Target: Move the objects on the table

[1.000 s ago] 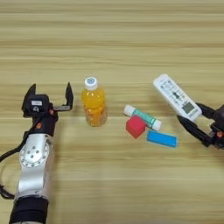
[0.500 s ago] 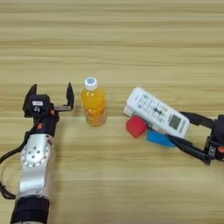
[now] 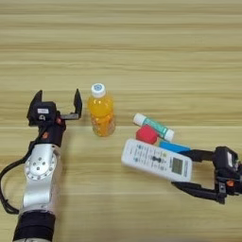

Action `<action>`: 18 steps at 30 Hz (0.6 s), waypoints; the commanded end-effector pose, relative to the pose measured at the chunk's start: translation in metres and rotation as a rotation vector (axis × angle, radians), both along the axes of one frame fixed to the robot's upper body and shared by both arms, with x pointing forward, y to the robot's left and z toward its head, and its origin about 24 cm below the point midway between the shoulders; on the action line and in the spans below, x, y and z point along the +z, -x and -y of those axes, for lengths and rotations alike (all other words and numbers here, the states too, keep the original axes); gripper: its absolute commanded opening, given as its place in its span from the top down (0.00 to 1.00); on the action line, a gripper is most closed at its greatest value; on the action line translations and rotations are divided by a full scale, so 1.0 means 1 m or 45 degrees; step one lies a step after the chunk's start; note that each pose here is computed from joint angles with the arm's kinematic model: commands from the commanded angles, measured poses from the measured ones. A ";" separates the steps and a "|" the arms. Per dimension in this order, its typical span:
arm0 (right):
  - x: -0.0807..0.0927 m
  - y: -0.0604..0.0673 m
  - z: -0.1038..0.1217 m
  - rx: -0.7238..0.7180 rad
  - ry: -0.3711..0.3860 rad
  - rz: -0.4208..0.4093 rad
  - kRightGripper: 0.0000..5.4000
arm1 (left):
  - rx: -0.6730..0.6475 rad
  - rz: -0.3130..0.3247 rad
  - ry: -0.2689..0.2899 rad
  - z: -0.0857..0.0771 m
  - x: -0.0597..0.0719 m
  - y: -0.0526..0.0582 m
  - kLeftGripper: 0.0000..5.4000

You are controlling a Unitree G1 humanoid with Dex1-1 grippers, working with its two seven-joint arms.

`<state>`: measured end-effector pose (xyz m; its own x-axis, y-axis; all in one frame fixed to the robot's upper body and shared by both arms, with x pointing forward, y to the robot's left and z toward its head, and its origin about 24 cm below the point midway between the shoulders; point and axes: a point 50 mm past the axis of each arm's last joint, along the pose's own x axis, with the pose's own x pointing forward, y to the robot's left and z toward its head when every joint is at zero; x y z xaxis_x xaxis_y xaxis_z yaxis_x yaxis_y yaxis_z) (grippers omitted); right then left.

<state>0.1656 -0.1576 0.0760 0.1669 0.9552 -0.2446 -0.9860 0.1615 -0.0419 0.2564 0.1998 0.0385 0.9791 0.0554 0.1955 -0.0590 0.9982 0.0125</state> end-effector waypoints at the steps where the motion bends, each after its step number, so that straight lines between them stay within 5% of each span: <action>1: -0.010 0.002 -0.004 0.070 0.059 -0.046 0.46 | -0.011 0.006 -0.009 0.004 0.001 -0.003 0.00; 9: -0.034 0.005 -0.011 0.111 0.161 -0.117 0.46 | -0.014 0.002 -0.008 0.006 0.000 -0.003 0.00; 18: -0.051 0.007 -0.012 0.134 0.302 -0.081 0.46 | -0.018 0.003 -0.011 0.007 0.000 -0.003 0.00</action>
